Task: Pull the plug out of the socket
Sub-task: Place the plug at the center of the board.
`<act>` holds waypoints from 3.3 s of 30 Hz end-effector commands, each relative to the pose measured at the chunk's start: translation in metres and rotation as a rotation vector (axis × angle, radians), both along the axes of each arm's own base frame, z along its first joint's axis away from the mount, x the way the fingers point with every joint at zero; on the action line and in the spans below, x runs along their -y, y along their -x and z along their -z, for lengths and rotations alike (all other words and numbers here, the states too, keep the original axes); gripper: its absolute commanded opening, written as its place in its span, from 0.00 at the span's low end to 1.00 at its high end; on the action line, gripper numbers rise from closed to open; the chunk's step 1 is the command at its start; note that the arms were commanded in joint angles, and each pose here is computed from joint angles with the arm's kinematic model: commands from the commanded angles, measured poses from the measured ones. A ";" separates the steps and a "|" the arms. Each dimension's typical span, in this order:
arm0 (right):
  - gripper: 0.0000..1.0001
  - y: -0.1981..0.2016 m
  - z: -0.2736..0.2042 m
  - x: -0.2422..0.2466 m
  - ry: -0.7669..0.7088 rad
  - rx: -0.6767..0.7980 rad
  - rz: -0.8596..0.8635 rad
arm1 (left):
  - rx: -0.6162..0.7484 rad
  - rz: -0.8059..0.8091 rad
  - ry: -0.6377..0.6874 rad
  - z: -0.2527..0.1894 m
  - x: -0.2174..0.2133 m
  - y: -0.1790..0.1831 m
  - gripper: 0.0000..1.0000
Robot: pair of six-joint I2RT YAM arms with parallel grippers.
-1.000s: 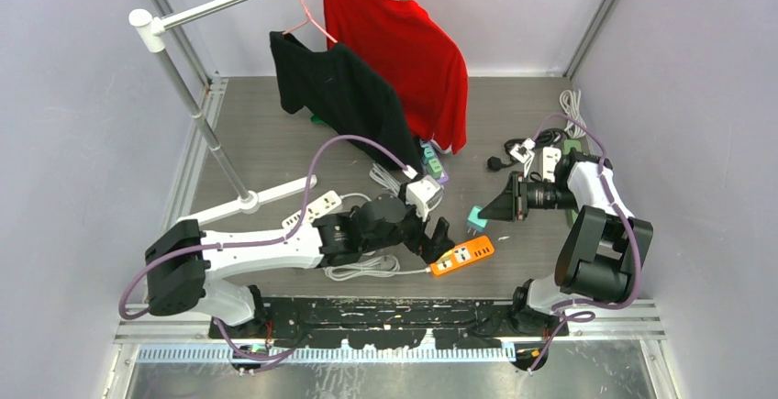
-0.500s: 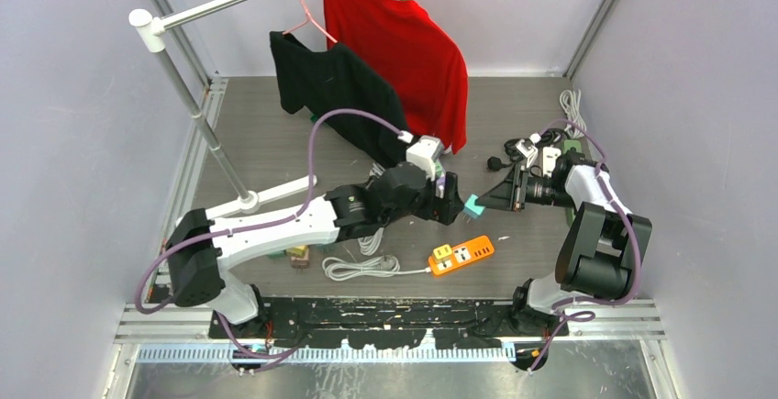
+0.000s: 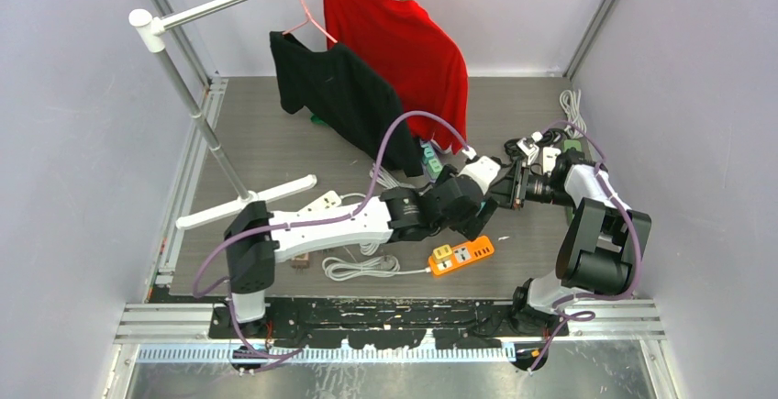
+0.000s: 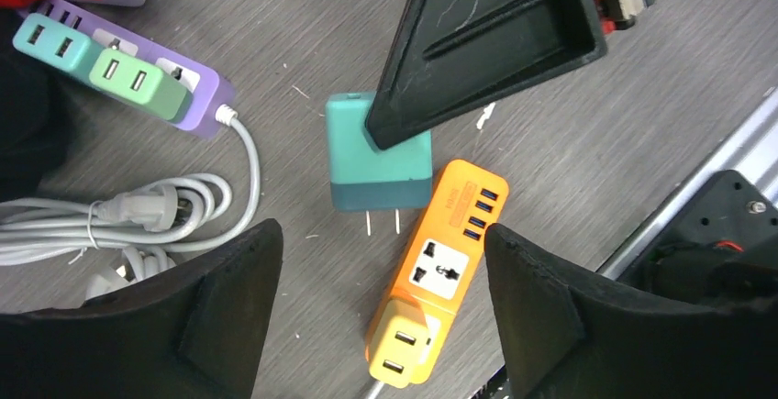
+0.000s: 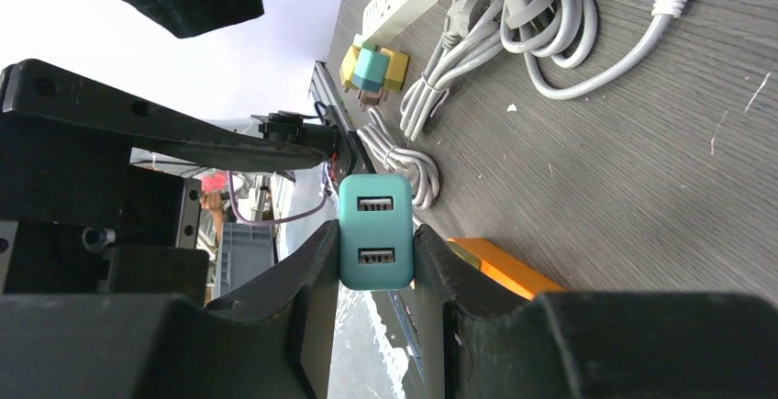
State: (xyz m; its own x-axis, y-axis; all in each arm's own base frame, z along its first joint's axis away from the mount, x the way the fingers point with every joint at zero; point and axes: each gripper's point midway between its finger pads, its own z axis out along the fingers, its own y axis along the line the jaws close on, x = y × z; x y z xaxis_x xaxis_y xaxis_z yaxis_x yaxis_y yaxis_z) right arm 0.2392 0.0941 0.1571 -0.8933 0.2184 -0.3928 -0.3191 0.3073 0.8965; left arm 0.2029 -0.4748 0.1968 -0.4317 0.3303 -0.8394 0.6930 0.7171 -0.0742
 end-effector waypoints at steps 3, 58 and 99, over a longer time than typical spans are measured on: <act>0.06 -0.002 -0.008 -0.001 -0.045 0.013 0.009 | 0.032 -0.004 -0.044 -0.007 0.013 -0.014 0.68; 0.68 0.009 0.002 0.008 0.034 0.118 -0.018 | -0.085 -0.510 -0.429 0.072 -0.209 0.002 0.00; 0.68 0.009 0.004 0.010 0.035 0.121 -0.013 | -0.176 -0.591 -0.782 0.126 -0.277 -0.021 0.20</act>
